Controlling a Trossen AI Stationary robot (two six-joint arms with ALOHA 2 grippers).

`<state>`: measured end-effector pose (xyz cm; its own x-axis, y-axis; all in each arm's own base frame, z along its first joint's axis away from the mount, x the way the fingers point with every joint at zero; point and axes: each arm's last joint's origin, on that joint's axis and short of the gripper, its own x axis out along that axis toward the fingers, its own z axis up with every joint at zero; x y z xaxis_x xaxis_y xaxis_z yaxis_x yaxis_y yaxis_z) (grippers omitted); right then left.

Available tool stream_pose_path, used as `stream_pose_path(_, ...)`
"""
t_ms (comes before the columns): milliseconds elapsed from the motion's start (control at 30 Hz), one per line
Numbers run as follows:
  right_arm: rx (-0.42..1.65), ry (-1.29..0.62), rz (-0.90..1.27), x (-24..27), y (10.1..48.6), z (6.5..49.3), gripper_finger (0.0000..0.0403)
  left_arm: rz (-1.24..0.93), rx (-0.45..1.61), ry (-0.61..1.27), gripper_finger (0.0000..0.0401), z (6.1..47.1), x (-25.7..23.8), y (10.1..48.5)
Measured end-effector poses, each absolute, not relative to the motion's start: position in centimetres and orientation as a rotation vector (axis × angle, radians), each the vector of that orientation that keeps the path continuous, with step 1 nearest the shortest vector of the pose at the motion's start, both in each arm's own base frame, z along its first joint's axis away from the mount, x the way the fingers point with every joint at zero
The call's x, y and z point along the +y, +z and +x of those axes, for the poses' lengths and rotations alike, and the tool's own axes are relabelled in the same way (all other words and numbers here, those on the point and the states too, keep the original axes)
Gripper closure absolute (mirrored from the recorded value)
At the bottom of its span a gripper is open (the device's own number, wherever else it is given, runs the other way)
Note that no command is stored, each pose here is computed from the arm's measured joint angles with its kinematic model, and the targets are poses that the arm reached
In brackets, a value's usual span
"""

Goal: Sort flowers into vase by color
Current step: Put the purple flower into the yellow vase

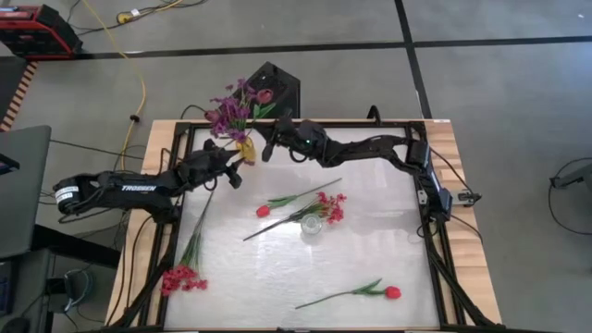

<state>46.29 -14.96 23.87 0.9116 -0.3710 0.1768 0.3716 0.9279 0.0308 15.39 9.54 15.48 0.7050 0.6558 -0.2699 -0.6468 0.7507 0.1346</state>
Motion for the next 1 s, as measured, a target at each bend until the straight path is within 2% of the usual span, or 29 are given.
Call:
stream_pose_path(567,-0.161,-0.38,0.007,-14.9,23.7,46.4,0.0383,0.032,0.252,0.66,0.0264,15.6,11.3,15.1)
stream_pose_path(800,-0.154,-0.364,0.008,-14.4,23.6,46.5,0.0382,0.018,0.246,0.712,0.0264,15.7,11.9,14.5)
stream_pose_path(1000,-0.153,-0.34,0.006,-14.3,23.6,46.6,0.0382,-0.039,0.25,0.655,0.0264,15.8,11.6,14.4)
